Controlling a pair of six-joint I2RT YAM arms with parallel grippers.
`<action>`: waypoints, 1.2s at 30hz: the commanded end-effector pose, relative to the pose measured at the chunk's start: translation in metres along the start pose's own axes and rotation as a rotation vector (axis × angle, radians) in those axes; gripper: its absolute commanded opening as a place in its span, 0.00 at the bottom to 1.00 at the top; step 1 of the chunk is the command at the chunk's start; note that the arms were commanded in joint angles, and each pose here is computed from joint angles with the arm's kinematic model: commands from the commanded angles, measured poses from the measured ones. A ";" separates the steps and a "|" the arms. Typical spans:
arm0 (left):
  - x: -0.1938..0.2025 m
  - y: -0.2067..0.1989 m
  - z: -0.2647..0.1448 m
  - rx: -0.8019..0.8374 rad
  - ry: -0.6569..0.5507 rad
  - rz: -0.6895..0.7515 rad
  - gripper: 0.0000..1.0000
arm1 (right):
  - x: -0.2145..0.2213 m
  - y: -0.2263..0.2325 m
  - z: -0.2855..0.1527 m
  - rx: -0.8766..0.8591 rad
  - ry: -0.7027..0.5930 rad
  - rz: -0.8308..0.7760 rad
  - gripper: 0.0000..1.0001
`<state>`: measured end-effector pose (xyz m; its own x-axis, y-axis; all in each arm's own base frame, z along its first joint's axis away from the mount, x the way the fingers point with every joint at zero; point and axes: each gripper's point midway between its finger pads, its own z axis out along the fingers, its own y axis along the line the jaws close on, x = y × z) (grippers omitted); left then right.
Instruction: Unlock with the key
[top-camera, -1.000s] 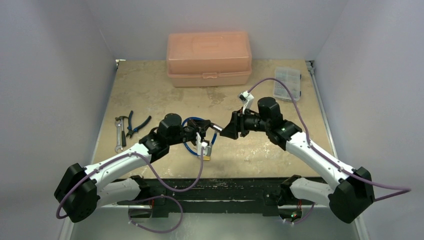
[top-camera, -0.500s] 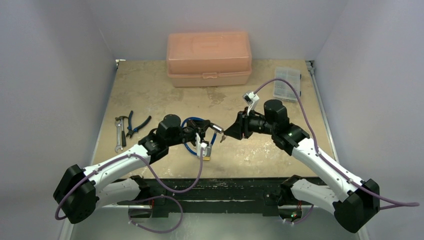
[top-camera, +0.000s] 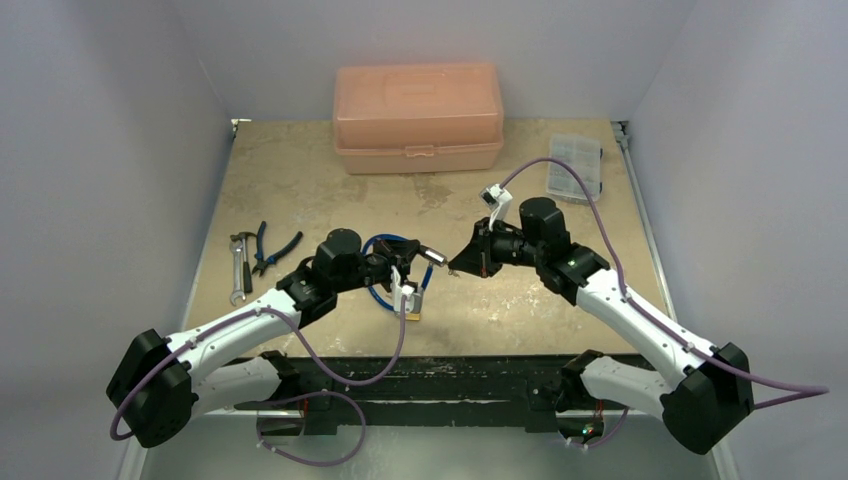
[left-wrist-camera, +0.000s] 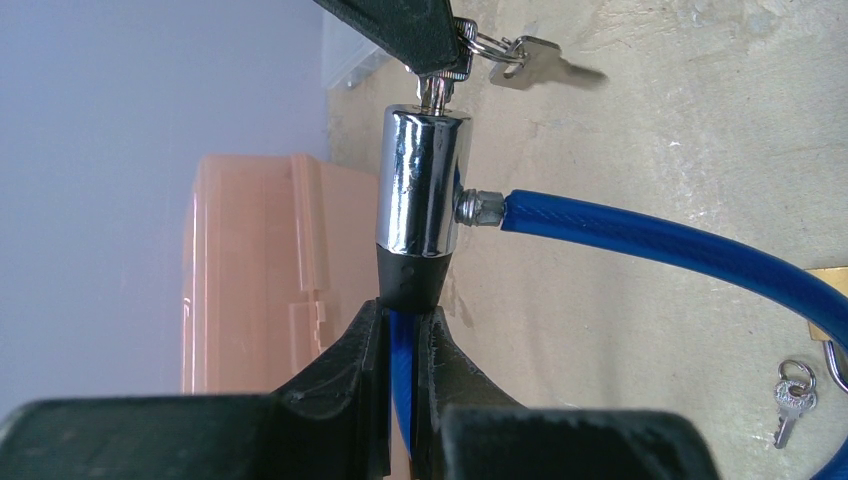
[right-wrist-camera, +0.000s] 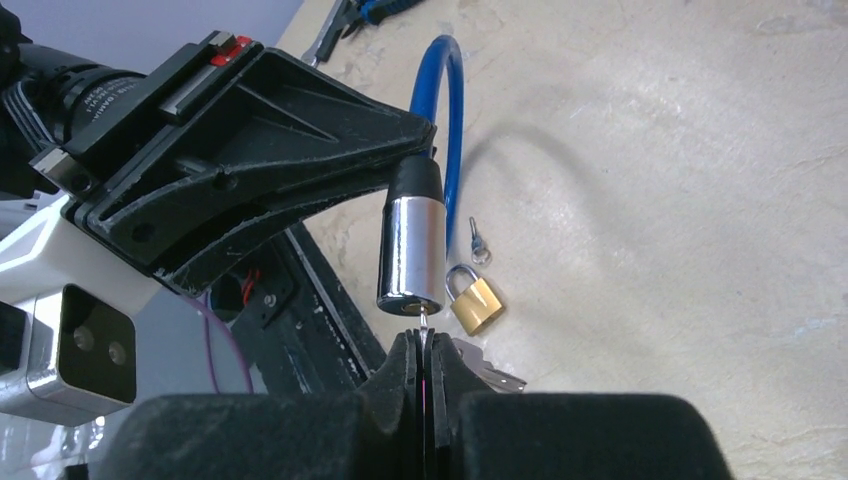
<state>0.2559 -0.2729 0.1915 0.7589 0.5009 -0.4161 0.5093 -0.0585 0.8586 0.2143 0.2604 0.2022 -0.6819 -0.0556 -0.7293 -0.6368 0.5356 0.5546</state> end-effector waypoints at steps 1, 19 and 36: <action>-0.019 0.026 -0.004 -0.081 -0.069 0.046 0.00 | -0.007 0.003 0.004 -0.026 -0.023 -0.031 0.00; -0.025 0.029 -0.004 -0.095 -0.095 0.041 0.00 | -0.023 0.008 0.016 -0.060 -0.057 0.026 0.00; -0.032 0.085 -0.034 -0.338 -0.063 0.084 0.00 | -0.077 0.032 0.015 -0.103 -0.141 -0.012 0.00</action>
<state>0.2695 -0.2503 0.2197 0.7260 0.5758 -0.3759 0.4317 0.0439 0.9009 0.2366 0.2834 0.2273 -0.7075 0.0270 -0.7062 -0.6093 0.4829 0.6289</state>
